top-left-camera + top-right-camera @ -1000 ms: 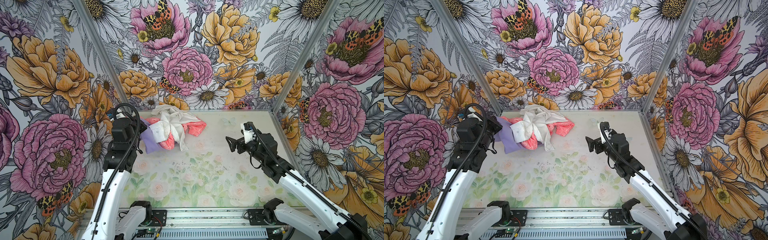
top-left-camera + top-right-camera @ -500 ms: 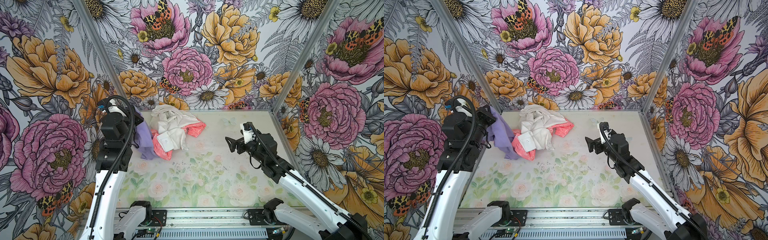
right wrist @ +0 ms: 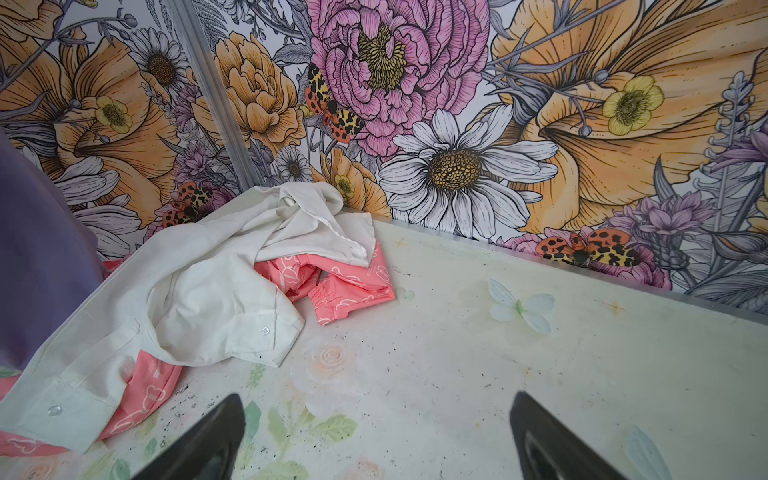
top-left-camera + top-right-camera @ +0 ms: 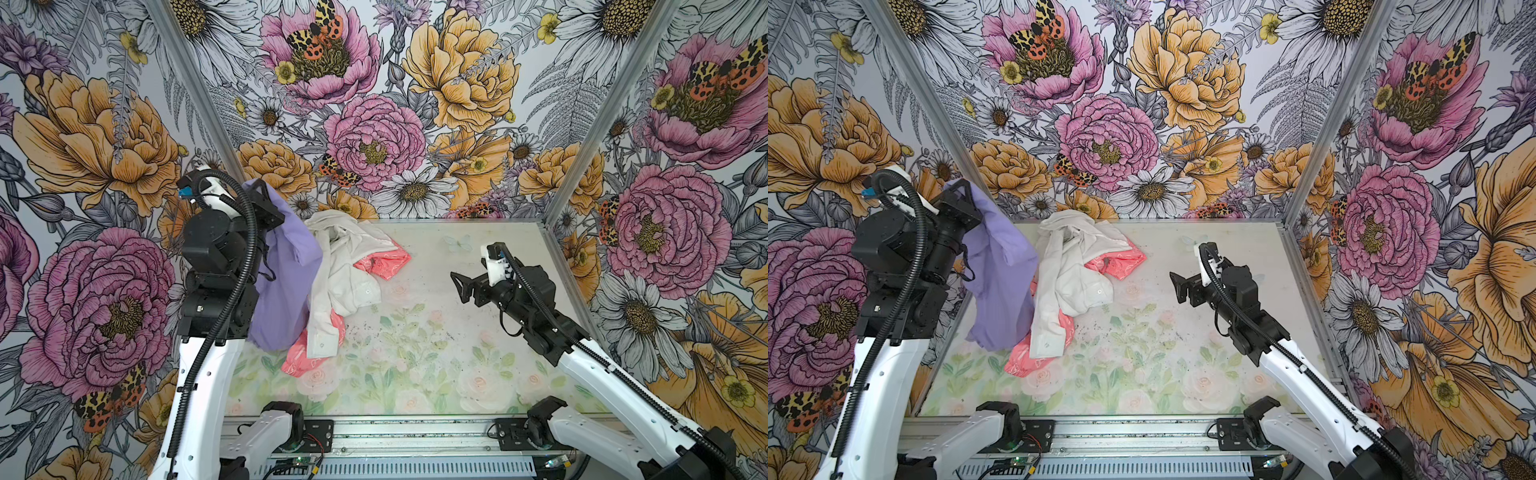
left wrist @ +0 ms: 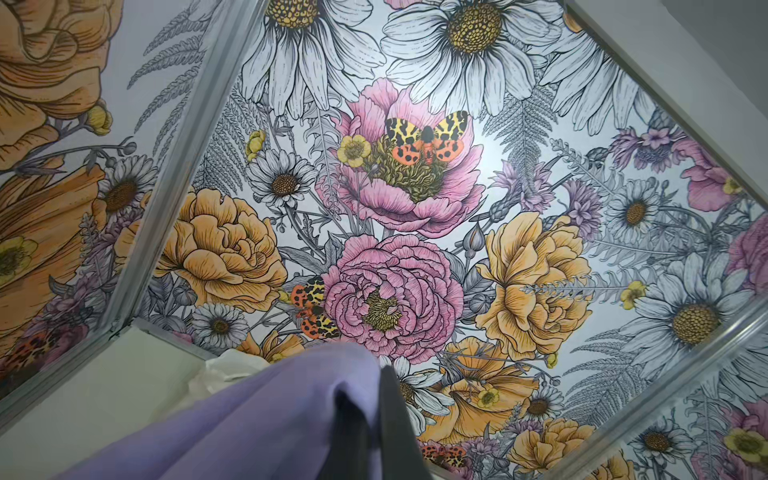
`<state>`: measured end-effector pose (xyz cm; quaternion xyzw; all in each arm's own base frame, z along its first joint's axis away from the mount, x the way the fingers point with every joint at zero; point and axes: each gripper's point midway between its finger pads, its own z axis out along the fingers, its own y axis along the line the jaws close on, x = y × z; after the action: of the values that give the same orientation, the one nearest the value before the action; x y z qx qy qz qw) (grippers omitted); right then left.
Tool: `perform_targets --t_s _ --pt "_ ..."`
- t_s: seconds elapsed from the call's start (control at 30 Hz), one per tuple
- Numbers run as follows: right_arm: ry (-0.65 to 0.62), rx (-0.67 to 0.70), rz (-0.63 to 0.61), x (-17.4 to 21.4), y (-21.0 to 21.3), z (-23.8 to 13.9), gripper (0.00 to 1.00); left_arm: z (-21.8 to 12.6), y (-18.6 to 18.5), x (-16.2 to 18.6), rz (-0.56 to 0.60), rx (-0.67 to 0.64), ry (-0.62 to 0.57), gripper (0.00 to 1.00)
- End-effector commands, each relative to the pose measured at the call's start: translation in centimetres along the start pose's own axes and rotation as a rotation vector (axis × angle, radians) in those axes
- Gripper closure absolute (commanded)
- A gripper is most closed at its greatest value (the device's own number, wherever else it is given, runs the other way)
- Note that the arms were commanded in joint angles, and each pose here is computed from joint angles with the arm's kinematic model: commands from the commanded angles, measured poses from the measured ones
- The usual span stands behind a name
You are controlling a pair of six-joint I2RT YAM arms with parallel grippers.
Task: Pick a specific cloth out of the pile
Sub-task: 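Raise the purple cloth high with the left gripper, pulling it from the pile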
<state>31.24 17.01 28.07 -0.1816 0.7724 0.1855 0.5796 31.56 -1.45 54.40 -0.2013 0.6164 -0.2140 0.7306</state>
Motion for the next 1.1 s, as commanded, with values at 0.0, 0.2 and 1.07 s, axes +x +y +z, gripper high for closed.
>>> perform_targets --t_s 0.0,0.2,1.07 --pt "-0.037 -0.023 -0.014 -1.8 0.7 -0.4 0.01 -0.5 -4.2 -2.8 0.021 0.128 -0.079 1.0" --pt "-0.06 -0.025 -0.011 -2.5 0.8 -0.9 0.01 0.3 -9.4 -2.4 0.053 0.241 -0.071 1.0" --pt "-0.246 0.2 0.039 -6.7 -2.7 -6.7 0.01 7.5 -32.2 12.9 -0.022 0.71 0.18 1.0"
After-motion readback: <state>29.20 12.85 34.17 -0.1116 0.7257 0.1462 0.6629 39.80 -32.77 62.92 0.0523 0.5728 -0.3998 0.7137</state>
